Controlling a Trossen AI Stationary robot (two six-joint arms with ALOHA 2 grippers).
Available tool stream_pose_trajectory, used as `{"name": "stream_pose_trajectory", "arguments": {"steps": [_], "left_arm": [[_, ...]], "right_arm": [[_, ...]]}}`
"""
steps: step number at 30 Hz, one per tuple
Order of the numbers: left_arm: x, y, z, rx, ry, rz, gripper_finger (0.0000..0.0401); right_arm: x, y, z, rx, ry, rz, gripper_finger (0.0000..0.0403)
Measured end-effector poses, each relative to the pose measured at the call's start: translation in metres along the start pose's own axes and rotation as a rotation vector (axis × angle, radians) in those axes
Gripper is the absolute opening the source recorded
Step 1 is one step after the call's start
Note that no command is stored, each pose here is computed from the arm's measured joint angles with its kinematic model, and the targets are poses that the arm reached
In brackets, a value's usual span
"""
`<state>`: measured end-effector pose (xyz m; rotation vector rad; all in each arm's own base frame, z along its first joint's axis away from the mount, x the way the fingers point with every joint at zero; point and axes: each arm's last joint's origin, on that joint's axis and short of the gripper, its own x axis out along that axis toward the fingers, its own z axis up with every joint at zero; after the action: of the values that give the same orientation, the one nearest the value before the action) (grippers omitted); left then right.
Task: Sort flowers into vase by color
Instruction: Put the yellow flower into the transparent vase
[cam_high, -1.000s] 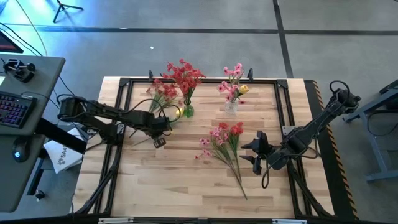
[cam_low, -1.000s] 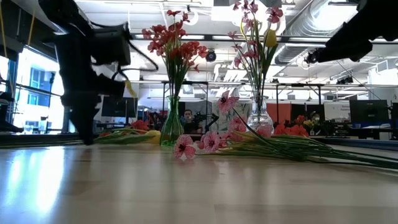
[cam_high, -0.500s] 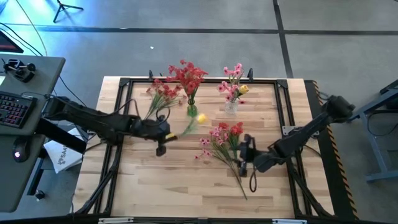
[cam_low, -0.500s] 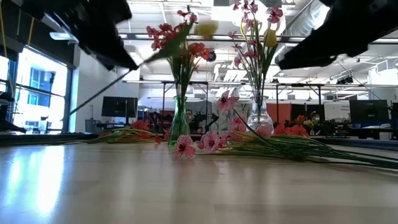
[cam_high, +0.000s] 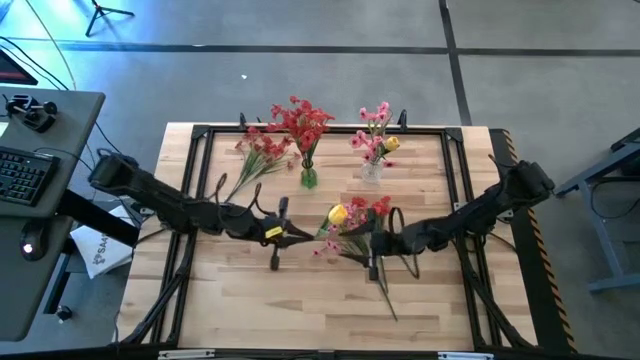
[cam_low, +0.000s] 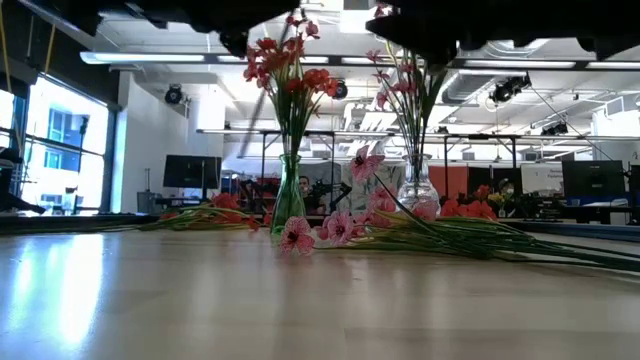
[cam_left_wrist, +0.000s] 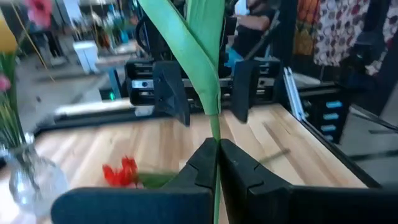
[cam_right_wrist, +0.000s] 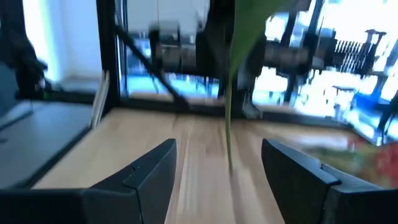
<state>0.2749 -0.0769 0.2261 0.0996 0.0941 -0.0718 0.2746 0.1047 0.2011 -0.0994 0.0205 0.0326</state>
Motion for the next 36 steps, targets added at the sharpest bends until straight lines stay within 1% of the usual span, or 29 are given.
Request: {"name": "stream_pose_trajectory", "arguments": {"steps": [2, 4, 8, 10, 14, 18, 20, 23, 26, 30, 32, 36], "left_arm": [[0.008, 0.0, -0.005, 0.008, -0.039, 0.012, 0.0], [0.014, 0.001, -0.009, 0.015, -0.059, 0.022, 0.0], [0.024, 0.004, -0.012, 0.019, -0.051, 0.039, 0.0], [0.028, 0.006, -0.01, 0.023, -0.055, 0.046, 0.0], [0.033, 0.006, -0.013, 0.048, -0.041, 0.044, 0.0], [0.033, 0.006, -0.015, 0.052, -0.021, 0.042, 0.0], [0.033, 0.006, -0.015, 0.053, -0.017, 0.041, 0.0], [0.033, 0.006, -0.015, 0.052, -0.017, 0.041, 0.0], [0.033, 0.006, -0.015, 0.05, -0.014, 0.041, 0.0], [0.033, 0.008, -0.018, 0.018, 0.012, 0.075, 0.0006], [0.033, 0.01, -0.022, -0.008, 0.057, 0.088, 0.002], [0.033, 0.015, -0.036, -0.051, 0.184, 0.116, 0.0061]], "right_arm": [[0.001, -0.004, 0.006, 0.001, -0.056, -0.01, 0.0232], [0.002, -0.007, 0.008, 0.008, -0.08, -0.015, 0.0228], [0.006, -0.011, 0.014, 0.02, -0.105, -0.01, 0.0217], [0.012, -0.014, 0.018, 0.038, -0.088, -0.022, 0.0211], [0.024, -0.021, 0.022, 0.032, 0.004, -0.049, 0.0204], [0.028, -0.022, 0.029, 0.024, 0.011, -0.046, 0.0193], [0.029, -0.021, 0.031, 0.016, 0.005, -0.044, 0.0178], [0.03, -0.021, 0.031, 0.013, 0.007, -0.044, 0.0141], [0.03, -0.021, 0.031, 0.012, 0.008, -0.048, 0.0091], [0.029, -0.021, 0.03, -0.024, 0.022, -0.104, 0.0018], [0.026, -0.019, 0.031, -0.048, 0.047, -0.162, 0.0011], [0.005, -0.023, 0.047, -0.05, 0.117, -0.319, 0.0019]]}}
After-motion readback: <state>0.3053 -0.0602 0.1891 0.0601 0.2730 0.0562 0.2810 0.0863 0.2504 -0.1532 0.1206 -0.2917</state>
